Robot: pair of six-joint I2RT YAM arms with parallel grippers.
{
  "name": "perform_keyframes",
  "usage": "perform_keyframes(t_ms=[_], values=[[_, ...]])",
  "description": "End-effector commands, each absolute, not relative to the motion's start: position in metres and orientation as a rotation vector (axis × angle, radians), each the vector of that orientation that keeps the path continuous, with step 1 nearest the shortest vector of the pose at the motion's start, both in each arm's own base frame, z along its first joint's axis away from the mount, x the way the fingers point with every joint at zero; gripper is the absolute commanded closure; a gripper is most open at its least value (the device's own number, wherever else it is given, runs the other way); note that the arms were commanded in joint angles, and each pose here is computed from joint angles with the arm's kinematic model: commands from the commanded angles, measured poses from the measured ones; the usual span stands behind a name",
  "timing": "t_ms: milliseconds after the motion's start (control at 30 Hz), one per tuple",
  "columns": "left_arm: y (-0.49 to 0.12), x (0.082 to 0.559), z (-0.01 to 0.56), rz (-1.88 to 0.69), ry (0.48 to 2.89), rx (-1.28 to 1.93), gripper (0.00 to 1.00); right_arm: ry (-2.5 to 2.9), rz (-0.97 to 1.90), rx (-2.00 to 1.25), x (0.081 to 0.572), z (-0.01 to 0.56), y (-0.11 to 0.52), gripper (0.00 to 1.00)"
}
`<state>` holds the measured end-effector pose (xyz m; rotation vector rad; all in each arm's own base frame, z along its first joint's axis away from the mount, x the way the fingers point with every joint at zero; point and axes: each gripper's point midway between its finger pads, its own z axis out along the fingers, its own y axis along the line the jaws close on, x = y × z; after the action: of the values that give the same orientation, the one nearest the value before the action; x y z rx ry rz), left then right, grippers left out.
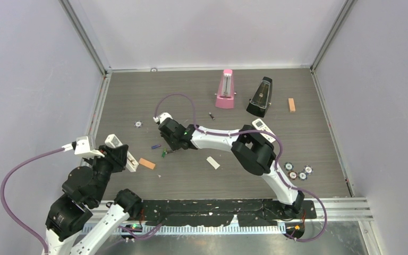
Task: Load the batteries into the remote control
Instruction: Pick up the battery from the center of the board.
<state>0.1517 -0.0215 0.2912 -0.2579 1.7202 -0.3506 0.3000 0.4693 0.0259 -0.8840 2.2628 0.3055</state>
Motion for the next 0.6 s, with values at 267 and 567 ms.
perform_keyframes(t_ms=[267,567], values=[[-0.031,0.155,0.290,-0.401,1.714,-0.258,1.00,2.240,0.359,-1.144,0.267,0.030,0.464,0.65],[-0.030,0.154,0.290,-0.403,1.713,-0.265,1.00,2.220,0.304,-1.074,0.262,0.044,0.453,0.63]])
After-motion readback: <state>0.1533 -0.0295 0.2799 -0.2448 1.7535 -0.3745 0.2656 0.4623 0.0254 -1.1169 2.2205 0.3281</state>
